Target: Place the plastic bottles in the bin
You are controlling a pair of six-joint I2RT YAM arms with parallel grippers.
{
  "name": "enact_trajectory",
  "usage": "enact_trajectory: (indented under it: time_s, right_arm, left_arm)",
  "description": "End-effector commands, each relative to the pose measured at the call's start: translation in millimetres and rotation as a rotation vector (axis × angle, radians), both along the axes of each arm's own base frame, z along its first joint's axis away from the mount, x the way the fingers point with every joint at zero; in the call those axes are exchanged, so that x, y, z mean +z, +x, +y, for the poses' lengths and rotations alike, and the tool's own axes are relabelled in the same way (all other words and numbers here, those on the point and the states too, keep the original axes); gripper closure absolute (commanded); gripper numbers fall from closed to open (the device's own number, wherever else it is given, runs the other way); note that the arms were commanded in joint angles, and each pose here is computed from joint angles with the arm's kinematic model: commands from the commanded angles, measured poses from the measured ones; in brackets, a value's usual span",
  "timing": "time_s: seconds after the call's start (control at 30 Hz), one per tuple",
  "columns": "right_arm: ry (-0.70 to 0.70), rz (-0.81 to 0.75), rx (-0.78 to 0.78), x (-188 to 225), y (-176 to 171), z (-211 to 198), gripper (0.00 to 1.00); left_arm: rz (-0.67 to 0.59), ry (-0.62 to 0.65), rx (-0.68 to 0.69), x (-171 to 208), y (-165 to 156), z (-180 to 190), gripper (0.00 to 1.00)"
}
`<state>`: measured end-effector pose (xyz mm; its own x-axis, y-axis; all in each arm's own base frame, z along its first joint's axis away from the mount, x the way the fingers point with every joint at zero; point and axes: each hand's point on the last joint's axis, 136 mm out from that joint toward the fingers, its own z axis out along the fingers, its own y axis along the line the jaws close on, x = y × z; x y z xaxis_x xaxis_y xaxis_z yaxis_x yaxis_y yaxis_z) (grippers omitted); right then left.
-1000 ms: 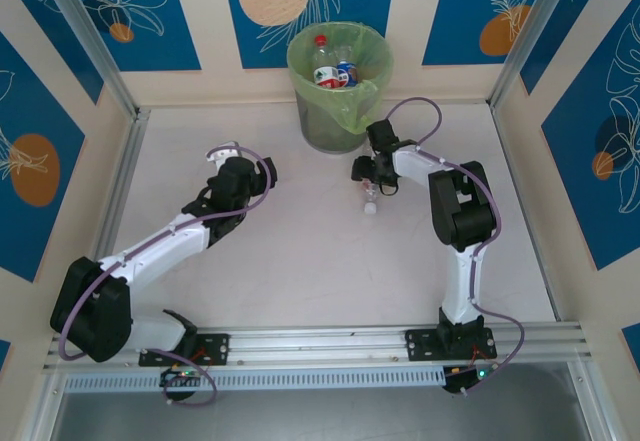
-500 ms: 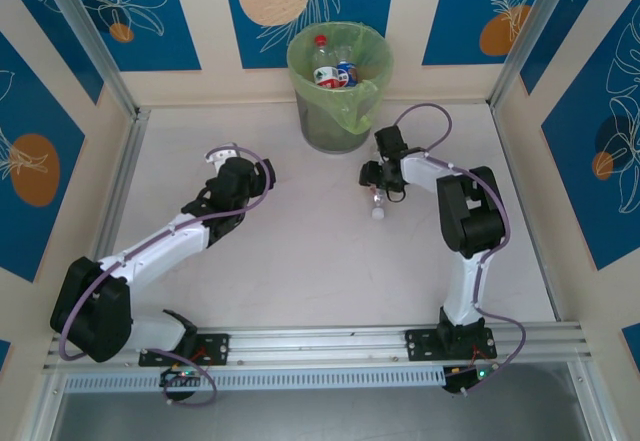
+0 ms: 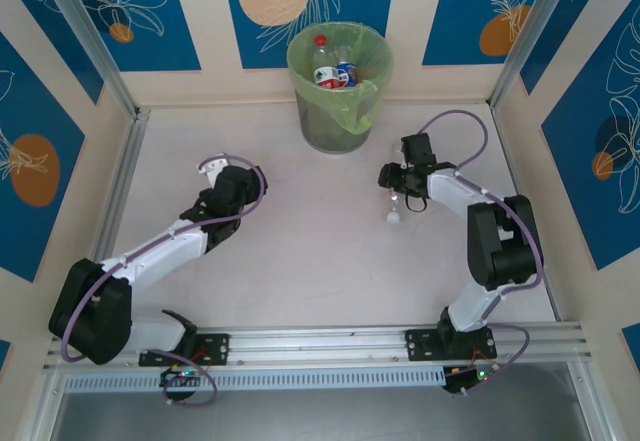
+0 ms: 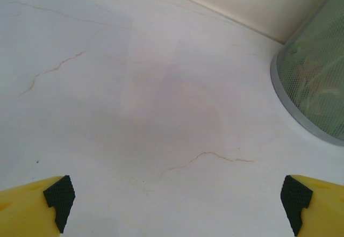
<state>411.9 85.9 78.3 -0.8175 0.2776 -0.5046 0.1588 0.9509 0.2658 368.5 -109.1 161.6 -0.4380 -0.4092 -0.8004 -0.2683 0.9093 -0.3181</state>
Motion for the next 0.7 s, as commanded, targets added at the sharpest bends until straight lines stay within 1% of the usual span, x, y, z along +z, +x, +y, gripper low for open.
enact_trajectory:
  time_s: [0.0,0.17,0.4,0.5,0.67]
  right_arm:
    - [0.051,-0.087,-0.019,27.6,2.9,-3.3,0.43]
    - [0.093,-0.173,-0.022,58.6,0.5,-5.7,0.44]
    - [0.199,-0.334,0.096,118.5,-2.4,15.0,0.44]
    - [0.223,-0.412,0.122,147.3,-2.3,18.2,0.44]
    - [0.263,-0.536,0.173,196.6,-1.9,25.7,0.43]
  left_arm:
    - [-0.050,-0.024,0.035,12.8,4.0,7.8,0.00]
    - [-0.044,-0.024,0.037,11.3,5.1,8.9,0.00]
    - [-0.038,-0.020,-0.002,11.1,9.2,3.7,0.00]
    - [-0.056,-0.026,-0.069,17.8,12.4,-6.2,0.00]
    - [-0.103,-0.043,-0.245,37.3,16.3,-35.6,0.00]
